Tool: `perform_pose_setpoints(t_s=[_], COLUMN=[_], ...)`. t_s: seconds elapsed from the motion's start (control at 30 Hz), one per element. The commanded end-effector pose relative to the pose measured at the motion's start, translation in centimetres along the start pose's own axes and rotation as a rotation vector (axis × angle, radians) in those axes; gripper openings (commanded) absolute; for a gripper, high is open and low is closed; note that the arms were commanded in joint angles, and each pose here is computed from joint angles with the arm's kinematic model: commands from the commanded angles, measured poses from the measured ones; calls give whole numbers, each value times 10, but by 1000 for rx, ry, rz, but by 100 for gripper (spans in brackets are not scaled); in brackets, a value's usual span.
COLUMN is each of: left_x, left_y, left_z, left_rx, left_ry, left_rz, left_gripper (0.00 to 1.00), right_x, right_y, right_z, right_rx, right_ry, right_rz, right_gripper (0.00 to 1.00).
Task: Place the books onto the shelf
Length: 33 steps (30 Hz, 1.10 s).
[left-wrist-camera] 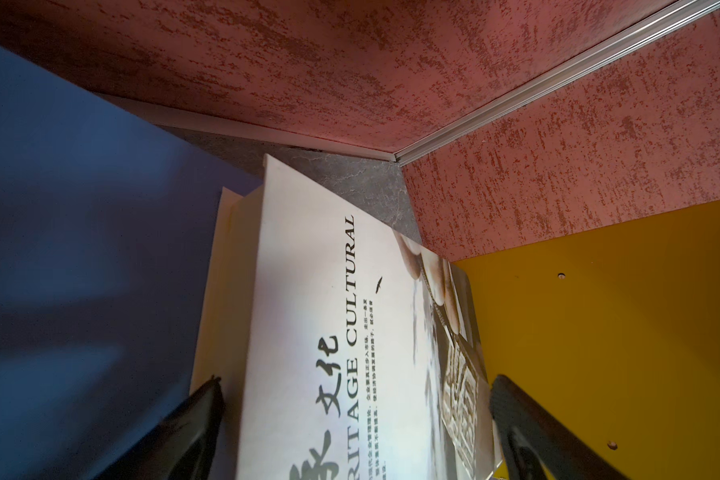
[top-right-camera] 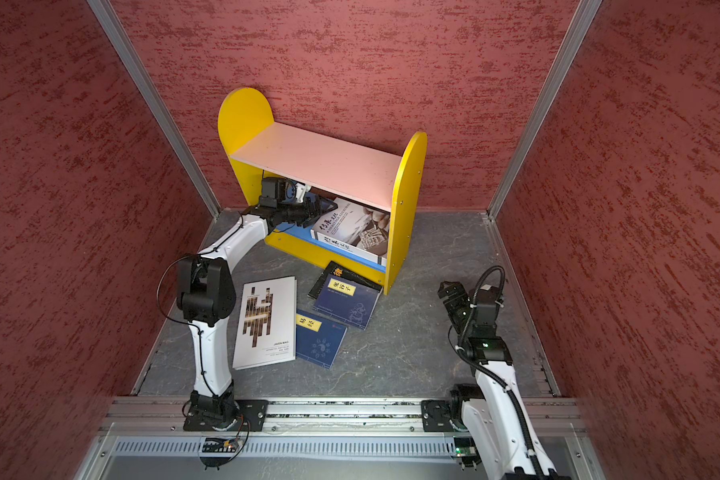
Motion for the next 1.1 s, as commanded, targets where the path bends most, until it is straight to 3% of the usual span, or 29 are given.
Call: perform_pose_setpoints(t_s=[0.0, 0.23, 0.47, 0.73, 1.07], left_x=[7, 8, 14, 22, 25], left_y=[-8, -13, -11, -8, -9], left_z=[6, 4, -1, -3, -6], left_rx=[49, 87, 74, 51, 37], left_ry=[39, 60, 100, 120, 128], left_rz=[1, 2, 3, 4, 18], left_gripper=[100, 93, 71, 54, 21], right_x=[-5, -3, -2, -1, 1], right_y=[6, 4, 2, 0, -1], right_z=[0, 2, 2, 3, 2], right_rx=[-20, -9, -4, 0, -2], right_ry=[-32, -20, -12, -6, -7], right_rz=[-13, -22, -19, -19, -12], right_gripper=[99, 99, 99, 99, 99])
Point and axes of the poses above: each gripper's point midway between its finger pads, its own z axis out along the fingers, its own y axis along the line the jaws close on, x = y × z, the point moved 9 cm from there along -z, back along the fingers, and after that the axes turned 8 degrees about -z, right-handed, at the moved point
